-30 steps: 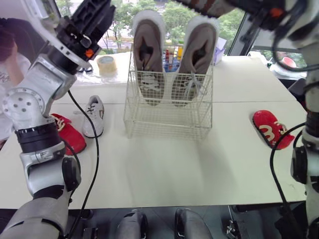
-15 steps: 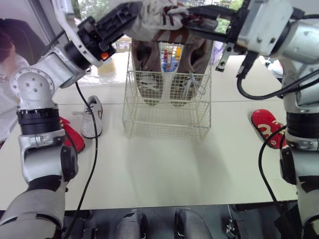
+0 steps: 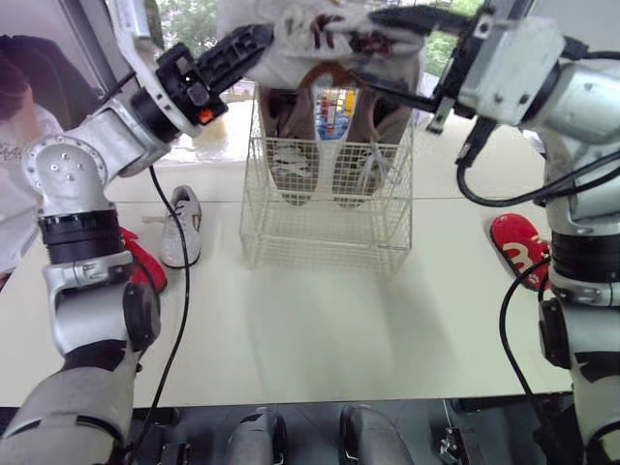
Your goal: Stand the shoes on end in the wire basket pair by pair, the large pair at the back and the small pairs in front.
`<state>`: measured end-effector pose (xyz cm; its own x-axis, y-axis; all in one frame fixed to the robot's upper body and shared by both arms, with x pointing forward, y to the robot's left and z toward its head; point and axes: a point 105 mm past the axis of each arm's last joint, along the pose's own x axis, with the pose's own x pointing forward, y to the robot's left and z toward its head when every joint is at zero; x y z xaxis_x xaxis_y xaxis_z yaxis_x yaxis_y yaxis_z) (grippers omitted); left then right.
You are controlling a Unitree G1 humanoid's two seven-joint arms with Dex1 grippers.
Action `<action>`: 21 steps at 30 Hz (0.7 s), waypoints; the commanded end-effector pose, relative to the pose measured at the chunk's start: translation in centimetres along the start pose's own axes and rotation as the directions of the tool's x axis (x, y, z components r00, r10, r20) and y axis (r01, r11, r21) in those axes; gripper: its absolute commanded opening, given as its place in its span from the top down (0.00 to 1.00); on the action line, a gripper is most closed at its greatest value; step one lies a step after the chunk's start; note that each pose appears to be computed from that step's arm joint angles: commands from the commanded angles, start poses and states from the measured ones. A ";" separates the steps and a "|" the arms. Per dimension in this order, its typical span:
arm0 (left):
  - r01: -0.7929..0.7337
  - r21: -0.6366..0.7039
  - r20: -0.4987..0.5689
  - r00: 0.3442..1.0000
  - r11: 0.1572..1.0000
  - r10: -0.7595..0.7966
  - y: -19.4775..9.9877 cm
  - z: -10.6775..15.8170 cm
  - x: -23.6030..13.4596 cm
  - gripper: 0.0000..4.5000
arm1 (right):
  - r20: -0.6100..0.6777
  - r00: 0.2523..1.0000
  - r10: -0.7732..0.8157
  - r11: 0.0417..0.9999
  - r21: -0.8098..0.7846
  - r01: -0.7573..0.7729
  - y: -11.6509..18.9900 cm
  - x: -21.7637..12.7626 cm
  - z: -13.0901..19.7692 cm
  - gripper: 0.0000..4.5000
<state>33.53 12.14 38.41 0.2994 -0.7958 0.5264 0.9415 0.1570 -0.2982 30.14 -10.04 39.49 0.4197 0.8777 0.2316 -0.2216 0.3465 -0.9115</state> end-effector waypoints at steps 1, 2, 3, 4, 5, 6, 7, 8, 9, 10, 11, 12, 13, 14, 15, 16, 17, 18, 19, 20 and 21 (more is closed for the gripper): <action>0.044 0.053 0.353 0.934 0.998 -0.060 -2.4 4.3 -1.2 0.94 | 0.026 0.936 -0.351 0.876 0.362 0.319 -3.6 -3.1 -0.5 0.07; 0.037 0.048 0.395 0.917 0.998 -0.053 -2.4 4.0 -1.3 0.94 | 0.023 0.896 -0.443 0.790 0.482 0.378 -3.9 -3.7 -0.8 0.01; 0.039 0.040 0.423 0.905 0.998 -0.052 -2.5 3.4 -1.2 0.94 | 0.012 0.843 -0.538 0.676 0.604 0.423 -4.1 -4.1 -1.3 0.01; 0.043 0.025 0.454 0.890 0.999 -0.050 -2.7 3.0 -1.2 0.94 | -0.011 0.795 -0.607 0.536 0.733 0.419 -3.9 -4.4 -1.8 0.01; 0.049 0.004 0.486 0.873 0.999 -0.045 -2.7 2.6 -1.2 0.94 | -0.025 0.757 -0.652 0.388 0.848 0.362 -3.1 -4.3 -2.1 0.01; 0.053 -0.015 0.505 0.862 0.998 -0.039 -2.8 2.2 -1.1 0.94 | -0.040 0.737 -0.675 0.270 0.916 0.297 -2.2 -4.0 -2.4 0.01; 0.055 -0.028 0.515 0.857 0.998 -0.033 -2.8 1.7 -1.0 0.94 | -0.048 0.730 -0.682 0.190 0.952 0.241 -1.4 -3.5 -2.4 0.01; 0.058 -0.039 0.519 0.854 0.998 -0.029 -2.8 1.2 -0.9 0.94 | -0.045 0.728 -0.684 0.108 0.981 0.162 -0.6 -2.8 -2.2 0.01; 0.063 -0.059 0.527 0.850 0.996 -0.022 -2.8 0.7 -0.8 0.94 | -0.042 0.724 -0.689 0.045 0.994 0.100 0.2 -2.0 -2.0 0.01; 0.068 -0.079 0.535 0.845 0.995 -0.015 -2.8 0.4 -0.7 0.94 | -0.042 0.722 -0.690 -0.002 0.998 0.056 0.6 -1.4 -1.8 0.01; 0.070 -0.092 0.536 0.844 0.993 -0.010 -2.8 0.0 -0.6 0.94 | -0.032 0.725 -0.688 -0.035 0.999 0.010 1.0 -0.7 -1.4 0.01; 0.075 -0.101 0.534 0.846 0.992 -0.010 -2.8 -0.3 -0.5 0.94 | -0.024 0.730 -0.683 -0.050 0.999 -0.014 1.3 -0.1 -1.1 0.01; 0.082 -0.108 0.527 0.850 0.991 -0.013 -2.9 -0.7 -0.3 0.94 | -0.017 0.737 -0.676 -0.060 0.998 -0.032 1.6 0.5 -0.9 0.01; 0.091 -0.119 0.519 0.855 0.989 -0.016 -3.1 -1.2 -0.1 0.94 | 0.001 0.747 -0.665 -0.058 0.997 -0.053 1.9 1.3 -0.4 0.01; 0.096 -0.123 0.507 0.862 0.988 -0.021 -3.2 -1.6 0.1 0.94 | 0.015 0.753 -0.658 -0.053 0.996 -0.066 2.1 1.8 0.0 0.01; 0.092 -0.126 0.497 0.868 0.988 -0.018 -3.2 -2.0 0.3 0.94 | 0.031 0.755 -0.655 -0.033 0.997 -0.069 2.1 2.1 0.3 0.01; 0.088 -0.127 0.491 0.871 0.988 -0.015 -3.2 -2.3 0.4 0.94 | 0.041 0.755 -0.654 -0.017 0.997 -0.069 2.1 2.2 0.4 0.01; 0.083 -0.126 0.486 0.874 0.988 -0.011 -3.2 -2.5 0.4 0.94 | 0.049 0.753 -0.656 -0.006 0.998 -0.070 2.0 2.2 0.5 0.01; 0.068 -0.123 0.471 0.882 0.990 -0.002 -3.0 -2.9 0.5 0.94 | 0.065 0.752 -0.656 -0.001 0.996 -0.087 2.0 2.2 0.7 0.01; 0.057 -0.120 0.460 0.888 0.991 0.004 -2.8 -3.3 0.5 0.94 | 0.076 0.751 -0.656 0.000 0.995 -0.101 2.0 2.3 0.9 0.01; 0.049 -0.117 0.439 0.899 0.992 0.007 -2.7 -3.8 0.6 0.94 | 0.089 0.744 -0.662 -0.004 0.992 -0.123 1.8 2.3 1.1 0.01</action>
<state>31.49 9.72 36.17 0.3818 -0.4291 0.8186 0.9125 0.0340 -0.4078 31.17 -6.87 37.11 0.4546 0.4683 0.7577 -0.8906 0.2543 0.3771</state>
